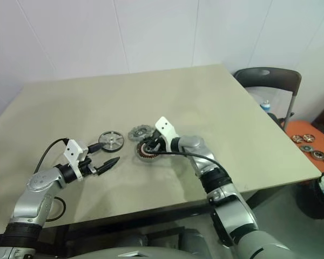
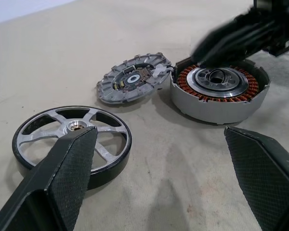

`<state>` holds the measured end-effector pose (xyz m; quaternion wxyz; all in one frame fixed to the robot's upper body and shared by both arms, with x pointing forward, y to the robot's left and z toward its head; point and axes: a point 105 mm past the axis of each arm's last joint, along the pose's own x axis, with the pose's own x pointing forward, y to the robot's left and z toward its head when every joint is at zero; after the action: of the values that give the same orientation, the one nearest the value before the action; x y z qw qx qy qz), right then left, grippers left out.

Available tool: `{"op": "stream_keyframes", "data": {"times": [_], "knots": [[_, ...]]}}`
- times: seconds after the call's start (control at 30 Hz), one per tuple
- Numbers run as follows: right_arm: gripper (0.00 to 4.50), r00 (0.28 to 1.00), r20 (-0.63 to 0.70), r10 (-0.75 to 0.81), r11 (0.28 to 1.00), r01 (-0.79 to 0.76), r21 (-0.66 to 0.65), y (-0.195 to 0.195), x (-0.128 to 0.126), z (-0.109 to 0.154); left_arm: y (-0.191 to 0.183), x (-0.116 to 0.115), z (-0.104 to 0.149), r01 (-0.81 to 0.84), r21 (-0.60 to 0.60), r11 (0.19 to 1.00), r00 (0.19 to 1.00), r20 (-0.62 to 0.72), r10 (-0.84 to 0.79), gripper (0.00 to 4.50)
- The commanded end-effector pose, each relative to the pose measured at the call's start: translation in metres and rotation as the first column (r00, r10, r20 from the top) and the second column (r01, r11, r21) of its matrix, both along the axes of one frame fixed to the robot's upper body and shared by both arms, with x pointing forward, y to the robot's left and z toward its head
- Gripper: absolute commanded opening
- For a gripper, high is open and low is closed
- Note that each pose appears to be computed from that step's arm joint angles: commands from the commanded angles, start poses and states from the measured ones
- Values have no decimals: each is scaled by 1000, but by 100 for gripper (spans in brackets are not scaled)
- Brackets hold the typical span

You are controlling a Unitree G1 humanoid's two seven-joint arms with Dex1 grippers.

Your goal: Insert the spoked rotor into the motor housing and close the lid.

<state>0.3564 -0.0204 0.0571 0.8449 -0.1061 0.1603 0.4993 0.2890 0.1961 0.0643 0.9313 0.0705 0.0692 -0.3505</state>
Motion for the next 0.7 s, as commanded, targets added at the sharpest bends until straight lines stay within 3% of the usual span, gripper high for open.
{"op": "stream_keyframes", "data": {"times": [0.03,0.17,0.4,0.63,0.7], "knots": [[3,999,40,14,999,-13,-45,0,2,4,0,3,12,5,7,1000,999,49,-6,450],[3,998,-43,46,979,-54,-196,-17,-6,-23,0,3,12,4,10,1000,999,50,-4,450],[3,999,-37,26,983,-33,-183,-21,-3,-19,1,4,13,5,14,1000,999,50,-6,450],[3,996,-18,92,995,-93,-31,2,-12,1,1,5,15,-14,-19,1000,998,55,15,450],[3,1000,10,26,999,-26,22,2,0,11,9,12,26,-101,-174,980,992,62,113,450]]}}
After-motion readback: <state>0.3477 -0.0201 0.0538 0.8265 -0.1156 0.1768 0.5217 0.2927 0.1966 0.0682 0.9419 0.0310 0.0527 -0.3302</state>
